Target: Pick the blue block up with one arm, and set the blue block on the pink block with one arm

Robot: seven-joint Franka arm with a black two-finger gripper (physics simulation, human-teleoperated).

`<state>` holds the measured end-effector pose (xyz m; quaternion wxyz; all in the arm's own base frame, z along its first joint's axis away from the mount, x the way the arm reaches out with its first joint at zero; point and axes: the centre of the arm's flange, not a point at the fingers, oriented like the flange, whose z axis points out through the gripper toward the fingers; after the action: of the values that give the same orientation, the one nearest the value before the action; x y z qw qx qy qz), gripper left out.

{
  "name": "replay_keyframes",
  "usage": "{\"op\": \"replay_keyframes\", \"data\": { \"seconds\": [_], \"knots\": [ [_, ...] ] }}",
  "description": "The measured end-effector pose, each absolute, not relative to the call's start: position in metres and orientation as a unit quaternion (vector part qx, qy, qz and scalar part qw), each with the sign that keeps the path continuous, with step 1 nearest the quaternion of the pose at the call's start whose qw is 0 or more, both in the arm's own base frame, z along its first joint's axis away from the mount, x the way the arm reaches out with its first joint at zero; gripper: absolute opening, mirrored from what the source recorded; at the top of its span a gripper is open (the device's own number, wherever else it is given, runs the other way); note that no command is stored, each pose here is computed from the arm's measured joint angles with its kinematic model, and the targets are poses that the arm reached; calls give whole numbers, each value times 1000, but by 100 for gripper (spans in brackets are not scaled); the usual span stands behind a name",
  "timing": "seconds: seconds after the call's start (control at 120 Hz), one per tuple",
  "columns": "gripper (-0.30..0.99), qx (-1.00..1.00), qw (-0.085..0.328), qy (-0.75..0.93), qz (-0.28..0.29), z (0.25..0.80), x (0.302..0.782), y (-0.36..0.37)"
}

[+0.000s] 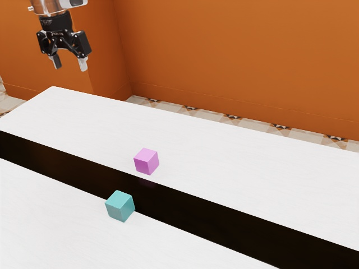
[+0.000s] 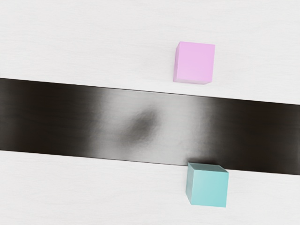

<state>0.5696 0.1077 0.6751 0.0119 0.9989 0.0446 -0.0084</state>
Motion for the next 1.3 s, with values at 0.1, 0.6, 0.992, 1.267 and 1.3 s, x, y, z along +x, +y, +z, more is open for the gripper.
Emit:
{"op": "replay_keyframes", "data": {
  "seconds": [0.1, 0.6, 0.992, 1.267, 1.3],
  "knots": [
    [69, 999, 16, 49, -8, 675, 569, 113],
    [69, 993, -30, -90, 64, 769, 522, -38],
    [69, 995, -42, -92, -1, 531, 558, -34],
    [69, 998, 15, -24, -57, 396, 557, -4],
    [69, 998, 19, -17, -61, 382, 554, 1]
  ]
}}
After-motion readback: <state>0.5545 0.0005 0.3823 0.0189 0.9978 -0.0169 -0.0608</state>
